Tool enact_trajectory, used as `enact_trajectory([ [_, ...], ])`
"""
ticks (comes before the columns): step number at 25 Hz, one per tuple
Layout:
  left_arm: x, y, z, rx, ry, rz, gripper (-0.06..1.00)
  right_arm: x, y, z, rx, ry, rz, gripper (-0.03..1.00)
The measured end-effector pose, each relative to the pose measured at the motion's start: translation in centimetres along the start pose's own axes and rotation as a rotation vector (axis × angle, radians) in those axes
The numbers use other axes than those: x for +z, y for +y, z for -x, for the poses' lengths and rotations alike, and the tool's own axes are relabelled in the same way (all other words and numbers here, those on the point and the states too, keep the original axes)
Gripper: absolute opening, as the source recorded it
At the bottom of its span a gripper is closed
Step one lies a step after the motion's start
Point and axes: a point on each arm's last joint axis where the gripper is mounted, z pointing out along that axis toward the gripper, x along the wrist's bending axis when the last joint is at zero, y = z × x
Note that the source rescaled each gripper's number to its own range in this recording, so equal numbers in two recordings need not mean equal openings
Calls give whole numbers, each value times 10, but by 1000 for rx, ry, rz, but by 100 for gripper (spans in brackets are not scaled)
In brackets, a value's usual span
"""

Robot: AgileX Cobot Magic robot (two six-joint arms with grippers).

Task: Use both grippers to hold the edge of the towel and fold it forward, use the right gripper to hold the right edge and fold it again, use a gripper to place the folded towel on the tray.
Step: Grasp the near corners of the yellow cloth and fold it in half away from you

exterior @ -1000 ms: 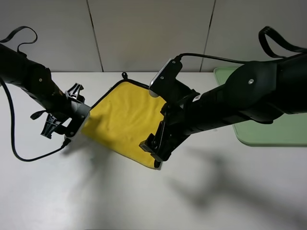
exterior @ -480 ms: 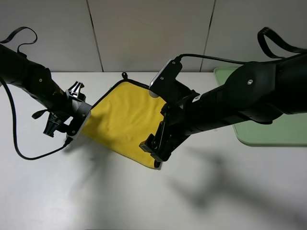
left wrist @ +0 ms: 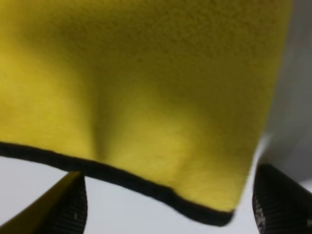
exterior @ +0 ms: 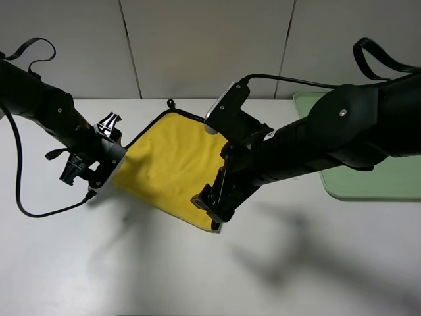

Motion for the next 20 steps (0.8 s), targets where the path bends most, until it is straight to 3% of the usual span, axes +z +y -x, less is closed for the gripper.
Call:
enact_trajectory([
  [5,2,0,-5,7,62,-6,69,0,0,0,1,0,0,100],
  [10,2,0,-5,8,61,-5,65,0,0,0,1,0,0,100],
  [15,4,1,-1,10,28,0,42,0,0,0,1,0,0,100],
  [20,6,1,3,10,-5,5,9,0,0,0,1,0,0,100],
])
